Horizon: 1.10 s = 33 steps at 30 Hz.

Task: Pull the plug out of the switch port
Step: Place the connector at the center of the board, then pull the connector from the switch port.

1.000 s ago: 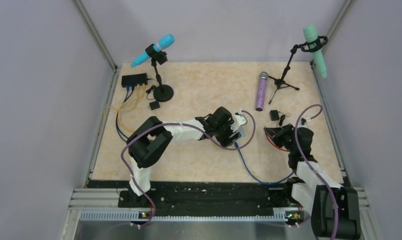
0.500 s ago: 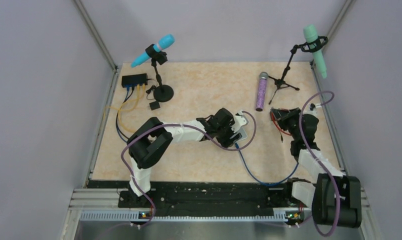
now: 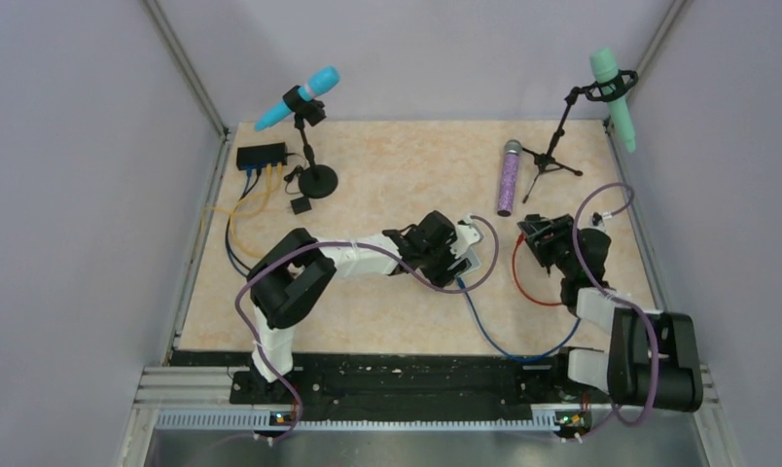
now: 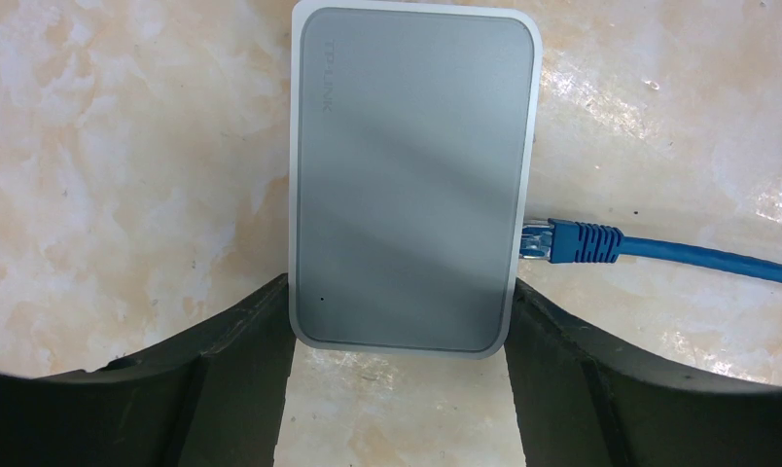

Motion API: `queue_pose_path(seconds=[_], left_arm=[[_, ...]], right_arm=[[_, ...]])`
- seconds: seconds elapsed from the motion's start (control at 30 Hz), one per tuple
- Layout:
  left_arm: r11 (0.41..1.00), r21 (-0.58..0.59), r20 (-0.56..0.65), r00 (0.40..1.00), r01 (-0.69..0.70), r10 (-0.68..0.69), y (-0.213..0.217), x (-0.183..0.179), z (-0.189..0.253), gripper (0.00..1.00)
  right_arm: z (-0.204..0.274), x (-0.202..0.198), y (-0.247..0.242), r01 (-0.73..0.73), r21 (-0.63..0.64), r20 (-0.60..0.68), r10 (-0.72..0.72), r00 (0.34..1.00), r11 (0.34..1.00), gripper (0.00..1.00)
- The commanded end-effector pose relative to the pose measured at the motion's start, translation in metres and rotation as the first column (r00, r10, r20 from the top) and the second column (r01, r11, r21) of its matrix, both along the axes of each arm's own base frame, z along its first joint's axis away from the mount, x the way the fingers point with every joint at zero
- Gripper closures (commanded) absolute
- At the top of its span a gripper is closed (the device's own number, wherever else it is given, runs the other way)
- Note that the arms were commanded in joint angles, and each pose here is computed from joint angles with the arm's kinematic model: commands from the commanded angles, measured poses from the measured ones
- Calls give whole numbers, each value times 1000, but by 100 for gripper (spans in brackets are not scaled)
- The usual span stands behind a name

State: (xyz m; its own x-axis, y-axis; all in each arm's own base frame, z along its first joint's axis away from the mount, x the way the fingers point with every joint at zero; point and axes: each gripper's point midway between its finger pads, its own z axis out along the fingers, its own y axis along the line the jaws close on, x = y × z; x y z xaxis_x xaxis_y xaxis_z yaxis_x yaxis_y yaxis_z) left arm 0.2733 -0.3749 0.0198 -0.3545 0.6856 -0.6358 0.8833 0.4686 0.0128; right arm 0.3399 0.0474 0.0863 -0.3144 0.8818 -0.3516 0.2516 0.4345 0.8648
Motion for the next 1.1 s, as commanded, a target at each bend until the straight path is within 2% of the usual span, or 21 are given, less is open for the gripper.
queue_pose_path(seconds=[0.0, 0.1, 0.2, 0.27, 0.37, 0.43, 0.53, 0.73, 0.9, 1.07], left_arm=[[967, 254, -164, 986, 36, 6, 60, -51, -59, 36], [968, 247, -167, 986, 39, 3, 60, -52, -60, 35], [970, 240, -181, 983, 48, -4, 59, -54, -60, 29], [971, 233, -185, 983, 58, -15, 58, -56, -60, 29], [971, 232, -193, 981, 66, -21, 58, -57, -60, 33], [970, 233, -199, 980, 67, -20, 58, -59, -61, 37], [974, 217, -193, 981, 63, -21, 58, -60, -61, 38], [985, 167, -177, 984, 50, -20, 48, -56, -54, 34], [989, 143, -178, 984, 45, -19, 41, -54, -52, 32], [990, 134, -184, 983, 54, -29, 39, -55, -53, 40]], right_arm=[[46, 0, 1, -64, -120, 114, 78, 990, 991, 43], [44, -18, 3, -116, -199, 77, 133, 988, 973, 39], [42, -36, 9, -182, -247, 36, 197, 980, 952, 35], [38, -51, 23, -266, -220, 23, 278, 960, 938, 35], [28, -77, 48, -373, -102, 26, 377, 926, 922, 35], [14, -91, 56, -396, -63, 13, 397, 918, 916, 35], [-6, -105, 62, -410, -56, -20, 410, 912, 910, 35], [-28, -121, 94, -508, -1, -41, 507, 861, 861, 35], [-35, -120, 103, -526, 36, -53, 527, 848, 850, 35], [-36, -110, 111, -543, 40, -55, 544, 837, 839, 37]])
